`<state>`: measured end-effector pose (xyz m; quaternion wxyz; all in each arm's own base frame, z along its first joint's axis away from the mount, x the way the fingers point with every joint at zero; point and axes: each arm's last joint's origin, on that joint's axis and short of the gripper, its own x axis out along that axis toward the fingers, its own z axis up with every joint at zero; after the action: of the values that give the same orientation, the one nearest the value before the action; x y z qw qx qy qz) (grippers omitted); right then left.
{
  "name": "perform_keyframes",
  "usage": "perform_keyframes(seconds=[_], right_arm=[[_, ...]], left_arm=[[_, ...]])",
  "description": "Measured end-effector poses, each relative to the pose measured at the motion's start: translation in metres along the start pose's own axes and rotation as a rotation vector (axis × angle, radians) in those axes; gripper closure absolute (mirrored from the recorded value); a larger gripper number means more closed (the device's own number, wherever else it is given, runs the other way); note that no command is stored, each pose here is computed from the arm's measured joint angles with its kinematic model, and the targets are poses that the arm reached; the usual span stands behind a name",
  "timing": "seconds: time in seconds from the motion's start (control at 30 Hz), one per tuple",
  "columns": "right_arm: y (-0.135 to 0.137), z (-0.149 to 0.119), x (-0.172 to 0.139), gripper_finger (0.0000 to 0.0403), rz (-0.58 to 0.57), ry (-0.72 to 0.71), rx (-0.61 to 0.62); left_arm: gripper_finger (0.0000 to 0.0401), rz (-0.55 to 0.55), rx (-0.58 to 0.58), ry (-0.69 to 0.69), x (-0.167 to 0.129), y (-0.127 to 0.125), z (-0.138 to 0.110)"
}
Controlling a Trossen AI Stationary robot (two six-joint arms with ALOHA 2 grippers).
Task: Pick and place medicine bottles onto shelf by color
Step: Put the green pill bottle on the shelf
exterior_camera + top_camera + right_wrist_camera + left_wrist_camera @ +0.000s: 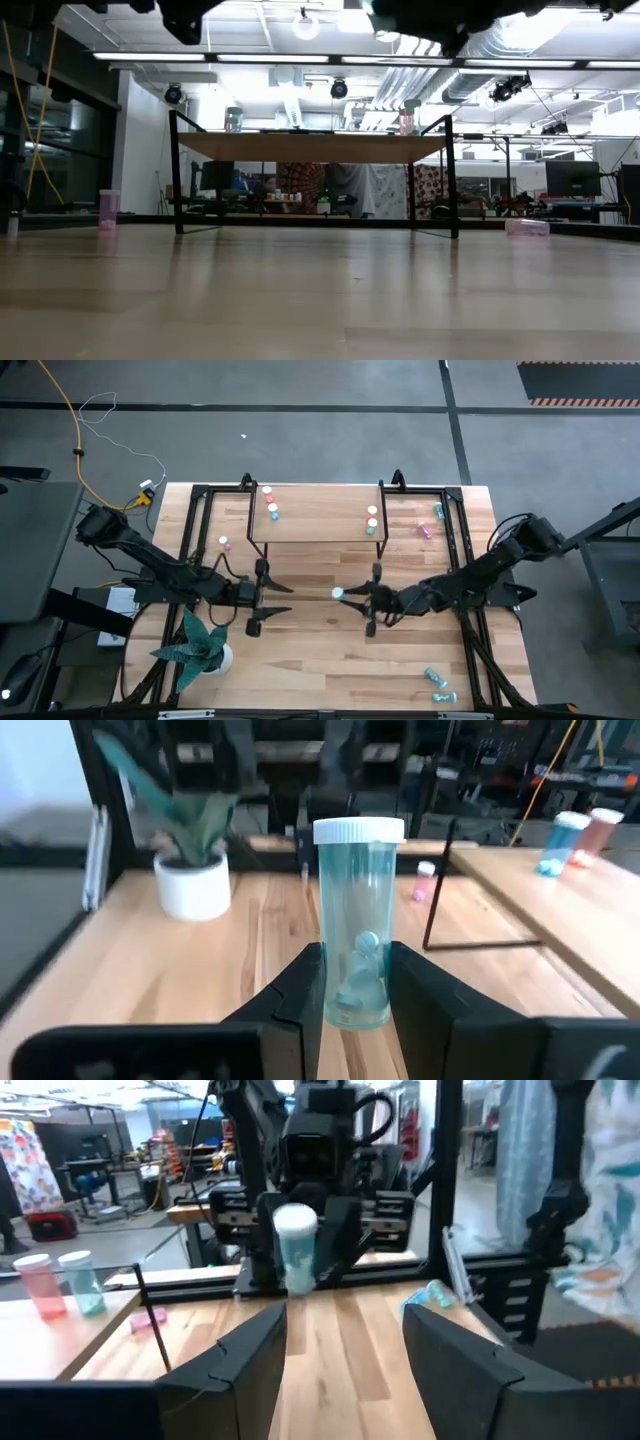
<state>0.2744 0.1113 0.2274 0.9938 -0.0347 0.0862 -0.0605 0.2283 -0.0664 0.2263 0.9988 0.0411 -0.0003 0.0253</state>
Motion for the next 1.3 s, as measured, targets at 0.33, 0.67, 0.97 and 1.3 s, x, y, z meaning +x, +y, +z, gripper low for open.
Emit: perform_keyframes(seconds=[0.33, 0.67, 0.97, 1.3], right_arm=[[0.014, 0.016, 0.055, 0.032, -0.06, 0.191, -0.124], [0.022, 0.022, 0.071, 0.032, -0.046, 0.234, -0.175], [0.021, 0.023, 0.072, 0.032, -0.045, 0.218, -0.146], [0.022, 0.022, 0.072, 0.032, 0.021, 0.227, -0.159]], left_arm=[[0.0151, 0.012, 0.051, 0.067, 0.019, -0.008, -0.011], [0.0137, 0.115, 0.052, 0.09, 0.026, -0.008, -0.014], [0.0137, 0.114, 0.021, 0.087, 0.029, -0.005, -0.016], [0.0142, 0.124, 0.022, 0.104, 0.052, -0.007, -0.018]])
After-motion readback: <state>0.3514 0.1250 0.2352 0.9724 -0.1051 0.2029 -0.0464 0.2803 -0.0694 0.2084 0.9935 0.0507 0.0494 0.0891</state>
